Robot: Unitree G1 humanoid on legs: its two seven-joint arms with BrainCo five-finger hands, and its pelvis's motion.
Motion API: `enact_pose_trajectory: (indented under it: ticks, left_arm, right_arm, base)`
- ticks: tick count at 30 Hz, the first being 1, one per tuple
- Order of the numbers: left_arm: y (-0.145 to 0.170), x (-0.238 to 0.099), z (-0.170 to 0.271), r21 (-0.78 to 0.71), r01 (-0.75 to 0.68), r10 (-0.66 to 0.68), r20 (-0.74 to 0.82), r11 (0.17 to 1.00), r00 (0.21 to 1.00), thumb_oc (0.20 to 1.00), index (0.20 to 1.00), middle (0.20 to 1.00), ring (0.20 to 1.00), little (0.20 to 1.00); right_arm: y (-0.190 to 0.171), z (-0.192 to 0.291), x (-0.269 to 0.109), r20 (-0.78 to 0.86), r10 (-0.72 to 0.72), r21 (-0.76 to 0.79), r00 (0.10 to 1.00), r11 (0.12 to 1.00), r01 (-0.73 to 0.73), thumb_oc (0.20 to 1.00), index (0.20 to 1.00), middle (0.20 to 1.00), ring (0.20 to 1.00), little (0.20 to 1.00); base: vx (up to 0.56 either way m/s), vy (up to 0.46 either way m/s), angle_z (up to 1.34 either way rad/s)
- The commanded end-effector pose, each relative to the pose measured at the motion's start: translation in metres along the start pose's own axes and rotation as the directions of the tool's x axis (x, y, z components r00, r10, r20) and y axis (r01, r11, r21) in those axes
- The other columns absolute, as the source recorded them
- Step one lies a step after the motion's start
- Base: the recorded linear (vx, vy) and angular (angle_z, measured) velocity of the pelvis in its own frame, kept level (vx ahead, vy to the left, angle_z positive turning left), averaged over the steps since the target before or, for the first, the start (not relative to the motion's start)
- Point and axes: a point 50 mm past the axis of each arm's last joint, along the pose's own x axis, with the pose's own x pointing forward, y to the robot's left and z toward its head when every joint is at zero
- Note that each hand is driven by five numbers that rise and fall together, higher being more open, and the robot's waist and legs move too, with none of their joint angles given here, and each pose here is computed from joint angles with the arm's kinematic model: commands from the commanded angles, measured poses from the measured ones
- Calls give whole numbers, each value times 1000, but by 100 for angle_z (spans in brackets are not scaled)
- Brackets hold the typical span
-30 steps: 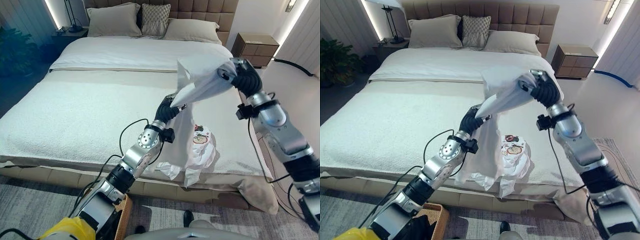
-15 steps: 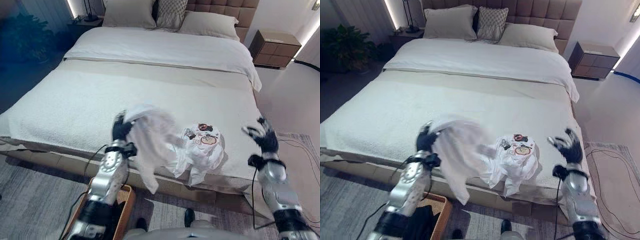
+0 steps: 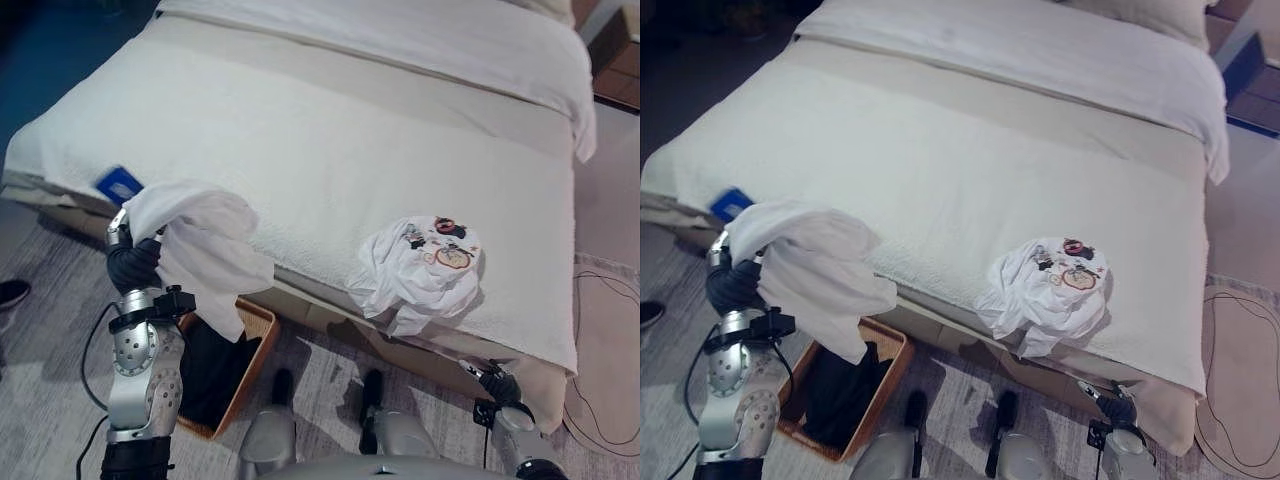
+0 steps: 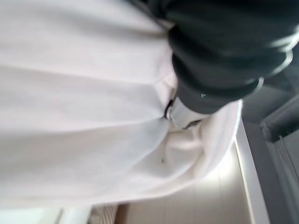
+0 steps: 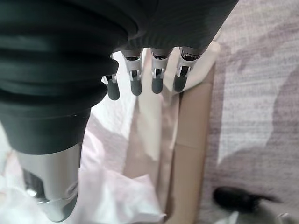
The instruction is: Pick up clothes into the bucket
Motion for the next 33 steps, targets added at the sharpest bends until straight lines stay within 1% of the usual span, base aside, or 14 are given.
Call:
enact_pose_trajectory:
  ticks: [1,3,7,8,9,12,17,22,25,26,27,30,32,33]
  left_arm:
    - [12,-1,34,35,-6,0,167,999,986,200,200,200,200,200]
    - [14,-2,28,47,-10,4,138,999,990,200,200,200,200,200]
    - [39,1,-7,316,-62,70,-13,947,997,200,200,200,200,200]
    - [39,2,-7,317,-62,69,-12,947,998,200,200,200,200,200]
    - [47,6,-13,470,-75,91,-11,879,996,200,200,200,200,200]
    - [61,9,-34,630,-103,173,-50,770,984,200,200,200,200,200]
    - [71,18,-59,717,-144,286,-80,681,955,200,200,200,200,200]
    - [68,39,-67,758,-164,324,-65,631,944,200,200,200,200,200]
    - [67,49,-63,792,-161,313,-39,589,949,200,200,200,200,200]
    - [72,57,-60,843,-137,300,-30,519,953,200,200,200,200,200]
    - [71,61,-59,858,-126,284,-24,497,958,200,200,200,200,200]
    - [69,66,-58,874,-110,271,-26,474,962,200,200,200,200,200]
    - [72,73,-54,902,-102,267,-15,420,963,200,200,200,200,200]
    - [73,76,-52,908,-112,269,-1,404,963,285,285,285,285,285]
  right_arm:
    - [-16,19,6,63,-74,-23,995,997,76,1000,1000,1000,1000,1000]
    - [-18,19,7,61,-82,-30,995,996,84,1000,1000,1000,1000,1000]
    - [-18,40,7,153,-103,-18,983,994,107,1000,1000,1000,1000,1000]
    - [-18,40,7,153,-103,-17,983,994,107,1000,1000,1000,1000,1000]
    - [-16,54,6,209,-116,5,971,993,117,1000,1000,1000,1000,1000]
    - [-7,80,2,317,-119,61,941,993,105,1000,1000,1000,1000,1000]
    - [6,128,-13,498,-121,157,859,987,48,1000,1000,1000,1000,1000]
    - [17,168,-27,617,-127,208,776,978,-5,1000,1000,1000,1000,1000]
    - [19,184,-34,661,-135,229,738,973,-27,1000,1000,1000,1000,1000]
    - [22,195,-39,693,-137,239,707,970,-46,1000,1000,1000,1000,1000]
    - [23,200,-41,705,-138,244,695,968,-55,1000,1000,1000,1000,1000]
    - [23,211,-48,737,-151,263,658,962,-74,1000,1000,1000,1000,1000]
    - [21,228,-60,783,-180,289,596,953,-93,1000,1000,1000,1000,1000]
    - [20,232,-63,795,-191,298,576,950,-96,1000,1000,1000,1000,1000]
  base:
    - [-21,12,29]
    - [-12,3,28]
    - [-54,15,28]
    - [-67,22,12]
    - [-73,22,5]
    - [-68,28,0]
    - [-88,58,-7]
    - [-79,67,-23]
    - [-57,53,-14]
    - [-37,58,-26]
    - [-39,58,-23]
    - [-22,73,-13]
    - [-21,79,-11]
    - [-16,54,-10]
